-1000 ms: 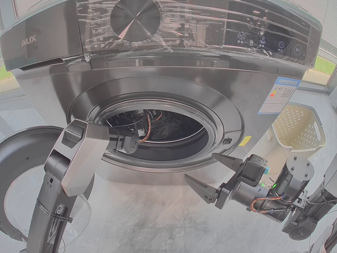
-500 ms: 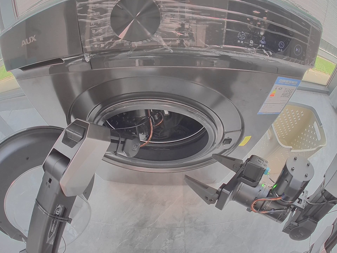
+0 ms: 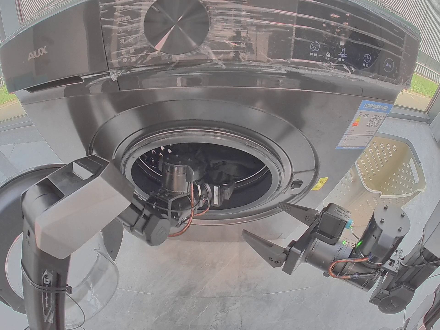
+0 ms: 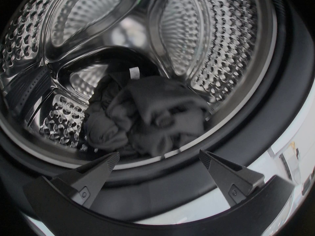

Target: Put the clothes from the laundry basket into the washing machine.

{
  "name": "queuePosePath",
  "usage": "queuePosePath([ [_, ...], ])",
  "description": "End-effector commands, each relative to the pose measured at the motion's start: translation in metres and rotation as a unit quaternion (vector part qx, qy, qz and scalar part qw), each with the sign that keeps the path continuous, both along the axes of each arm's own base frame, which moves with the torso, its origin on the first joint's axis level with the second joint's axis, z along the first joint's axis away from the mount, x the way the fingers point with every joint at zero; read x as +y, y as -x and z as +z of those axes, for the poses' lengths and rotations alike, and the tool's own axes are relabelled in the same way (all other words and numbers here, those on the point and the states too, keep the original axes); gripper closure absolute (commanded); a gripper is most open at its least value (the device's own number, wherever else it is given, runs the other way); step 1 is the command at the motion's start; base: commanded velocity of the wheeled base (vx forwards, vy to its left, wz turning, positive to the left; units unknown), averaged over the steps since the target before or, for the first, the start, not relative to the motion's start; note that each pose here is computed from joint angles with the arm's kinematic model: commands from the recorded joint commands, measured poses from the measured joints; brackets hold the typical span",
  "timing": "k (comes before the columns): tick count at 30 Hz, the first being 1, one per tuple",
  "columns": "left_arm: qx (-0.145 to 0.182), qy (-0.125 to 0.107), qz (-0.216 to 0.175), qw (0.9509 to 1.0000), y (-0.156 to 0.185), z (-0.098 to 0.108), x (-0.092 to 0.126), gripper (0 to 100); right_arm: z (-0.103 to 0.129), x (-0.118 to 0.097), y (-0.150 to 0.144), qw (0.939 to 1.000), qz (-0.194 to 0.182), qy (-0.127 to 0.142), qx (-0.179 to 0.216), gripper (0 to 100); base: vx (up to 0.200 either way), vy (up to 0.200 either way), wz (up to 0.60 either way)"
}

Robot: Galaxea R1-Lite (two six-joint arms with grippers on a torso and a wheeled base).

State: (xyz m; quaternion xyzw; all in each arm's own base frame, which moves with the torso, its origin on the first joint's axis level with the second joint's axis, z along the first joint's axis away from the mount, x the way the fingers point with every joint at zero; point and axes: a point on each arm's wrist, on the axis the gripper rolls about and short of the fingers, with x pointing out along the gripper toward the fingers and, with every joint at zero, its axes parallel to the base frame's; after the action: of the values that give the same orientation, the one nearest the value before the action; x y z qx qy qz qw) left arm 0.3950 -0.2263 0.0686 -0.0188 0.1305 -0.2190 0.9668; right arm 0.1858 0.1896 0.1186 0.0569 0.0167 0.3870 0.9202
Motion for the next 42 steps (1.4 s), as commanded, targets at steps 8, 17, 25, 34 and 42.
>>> queuePosePath([
  [8,0.003,-0.032,-0.052,0.9981,0.079,0.012,0.015,0,-0.001,0.0,0.001,1.0,0.001,0.001,0.001,0,0.0,0.0,0.0],
  [17,0.024,-0.033,-0.122,0.9917,0.145,0.023,0.025,0,0.0,-0.001,0.004,1.0,0.003,-0.003,0.008,0,0.0,0.0,0.0],
  [25,-0.02,0.033,-0.176,0.9837,0.227,0.054,0.041,0,-0.001,-0.04,0.029,0.9993,-0.029,0.02,0.016,0,0.0,0.0,0.0],
  [34,-0.075,0.057,-0.123,0.988,0.278,0.073,0.093,0,0.01,-0.08,0.052,0.9949,-0.101,0.006,0.003,0,0.0,0.0,0.0],
  [42,-0.12,0.062,-0.084,0.9872,0.3,0.079,0.136,0,0.019,-0.098,0.057,0.988,-0.154,-0.003,-0.006,0,-0.2,0.0,0.0],
])
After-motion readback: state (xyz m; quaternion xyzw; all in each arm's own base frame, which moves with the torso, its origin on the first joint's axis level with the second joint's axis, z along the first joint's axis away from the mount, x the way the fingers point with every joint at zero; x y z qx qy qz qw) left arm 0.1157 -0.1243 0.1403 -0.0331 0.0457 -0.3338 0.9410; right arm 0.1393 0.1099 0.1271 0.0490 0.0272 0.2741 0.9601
